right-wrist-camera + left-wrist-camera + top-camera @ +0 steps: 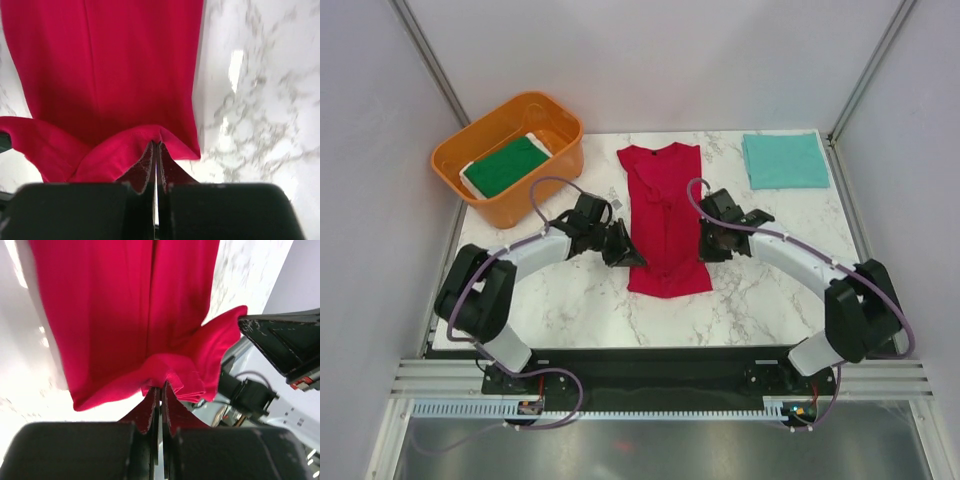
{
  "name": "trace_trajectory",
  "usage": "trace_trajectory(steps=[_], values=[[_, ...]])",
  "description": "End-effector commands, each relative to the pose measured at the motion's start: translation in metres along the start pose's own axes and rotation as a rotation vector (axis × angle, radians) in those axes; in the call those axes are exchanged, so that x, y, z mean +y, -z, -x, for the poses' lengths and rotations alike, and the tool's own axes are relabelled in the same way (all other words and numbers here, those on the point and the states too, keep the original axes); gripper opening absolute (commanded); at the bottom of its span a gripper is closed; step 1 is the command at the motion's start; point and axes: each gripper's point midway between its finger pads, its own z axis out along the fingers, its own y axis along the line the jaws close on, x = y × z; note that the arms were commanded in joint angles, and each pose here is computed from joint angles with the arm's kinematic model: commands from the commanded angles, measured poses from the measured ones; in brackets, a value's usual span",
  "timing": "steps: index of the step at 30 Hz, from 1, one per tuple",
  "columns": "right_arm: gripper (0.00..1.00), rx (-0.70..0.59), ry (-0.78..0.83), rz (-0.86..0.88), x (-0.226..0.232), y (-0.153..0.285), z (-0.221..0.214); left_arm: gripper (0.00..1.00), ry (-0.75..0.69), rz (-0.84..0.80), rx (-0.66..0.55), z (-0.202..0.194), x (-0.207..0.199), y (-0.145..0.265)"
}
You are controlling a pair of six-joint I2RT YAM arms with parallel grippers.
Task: Fold and stack the t-shirts
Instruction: Fold the tshirt
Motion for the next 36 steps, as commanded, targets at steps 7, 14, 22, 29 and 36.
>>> trace_trajectory(steps=[7, 14, 22, 29, 36], values=[[0.0, -0.087, 0.07, -0.022, 0.007, -0.034, 0.11, 0.02, -0.066, -0.042, -0.12, 0.111, -0.015, -0.001], [0.0, -0.088, 0.041, -0.015, 0.005, -0.07, 0.158, 0.02, -0.056, -0.075, -0.148, 0.169, -0.018, -0.012], [0.0, -0.089, -0.017, 0.0, -0.008, -0.083, 0.183, 0.02, -0.038, -0.066, -0.156, 0.203, -0.014, -0.027], [0.0, -0.088, -0.034, 0.017, -0.011, -0.096, 0.199, 0.02, -0.005, -0.018, -0.168, 0.215, 0.001, -0.033], [0.0, -0.092, -0.07, 0.019, -0.024, -0.101, 0.208, 0.02, -0.007, 0.019, -0.186, 0.225, 0.009, -0.034]])
